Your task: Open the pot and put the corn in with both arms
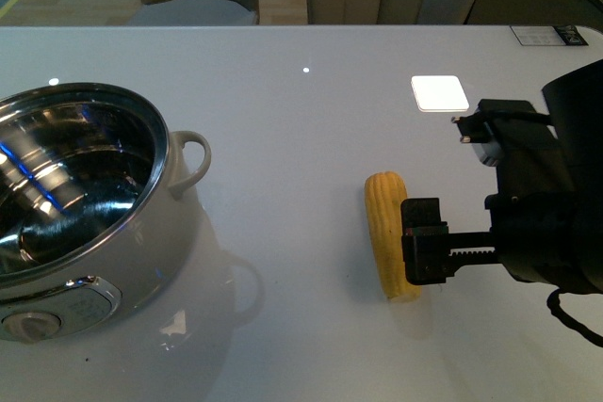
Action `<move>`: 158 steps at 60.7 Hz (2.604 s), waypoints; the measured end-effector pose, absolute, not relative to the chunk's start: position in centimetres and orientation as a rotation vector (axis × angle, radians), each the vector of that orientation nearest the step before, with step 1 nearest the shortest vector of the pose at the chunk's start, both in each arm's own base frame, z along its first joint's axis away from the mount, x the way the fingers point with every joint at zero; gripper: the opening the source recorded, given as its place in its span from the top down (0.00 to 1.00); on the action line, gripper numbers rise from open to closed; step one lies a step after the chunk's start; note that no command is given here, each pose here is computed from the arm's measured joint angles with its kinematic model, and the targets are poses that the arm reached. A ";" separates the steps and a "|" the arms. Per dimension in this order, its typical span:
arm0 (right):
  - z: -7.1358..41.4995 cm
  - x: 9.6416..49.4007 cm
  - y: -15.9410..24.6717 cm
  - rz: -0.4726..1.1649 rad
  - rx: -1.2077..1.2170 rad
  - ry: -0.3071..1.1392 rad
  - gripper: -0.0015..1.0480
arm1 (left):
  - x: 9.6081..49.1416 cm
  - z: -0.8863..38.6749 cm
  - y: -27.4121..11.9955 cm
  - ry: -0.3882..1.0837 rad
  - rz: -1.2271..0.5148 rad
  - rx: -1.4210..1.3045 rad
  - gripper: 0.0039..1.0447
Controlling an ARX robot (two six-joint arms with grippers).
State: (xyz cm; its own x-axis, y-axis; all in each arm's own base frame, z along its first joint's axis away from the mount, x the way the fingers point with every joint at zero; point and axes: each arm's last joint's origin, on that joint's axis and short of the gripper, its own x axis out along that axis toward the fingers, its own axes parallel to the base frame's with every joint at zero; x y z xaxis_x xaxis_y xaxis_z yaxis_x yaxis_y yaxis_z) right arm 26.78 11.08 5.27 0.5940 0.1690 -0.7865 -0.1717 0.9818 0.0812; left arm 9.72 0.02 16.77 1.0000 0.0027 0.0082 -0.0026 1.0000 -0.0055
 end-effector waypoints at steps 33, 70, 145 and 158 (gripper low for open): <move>1.1 30.1 12.9 0.252 -0.078 0.970 0.08 | 9.7 16.8 0.0 -0.008 0.003 -0.006 0.06; -2.2 32.3 13.9 0.291 -0.156 0.999 0.14 | 9.7 16.8 0.0 -0.008 0.003 -0.005 0.06; 13.8 32.9 14.7 0.442 0.156 0.816 0.78 | 9.7 16.8 0.0 -0.008 0.003 -0.005 0.06; 16.6 34.8 17.9 0.476 0.242 0.804 0.78 | 9.7 16.8 0.0 -0.008 0.003 -0.005 0.06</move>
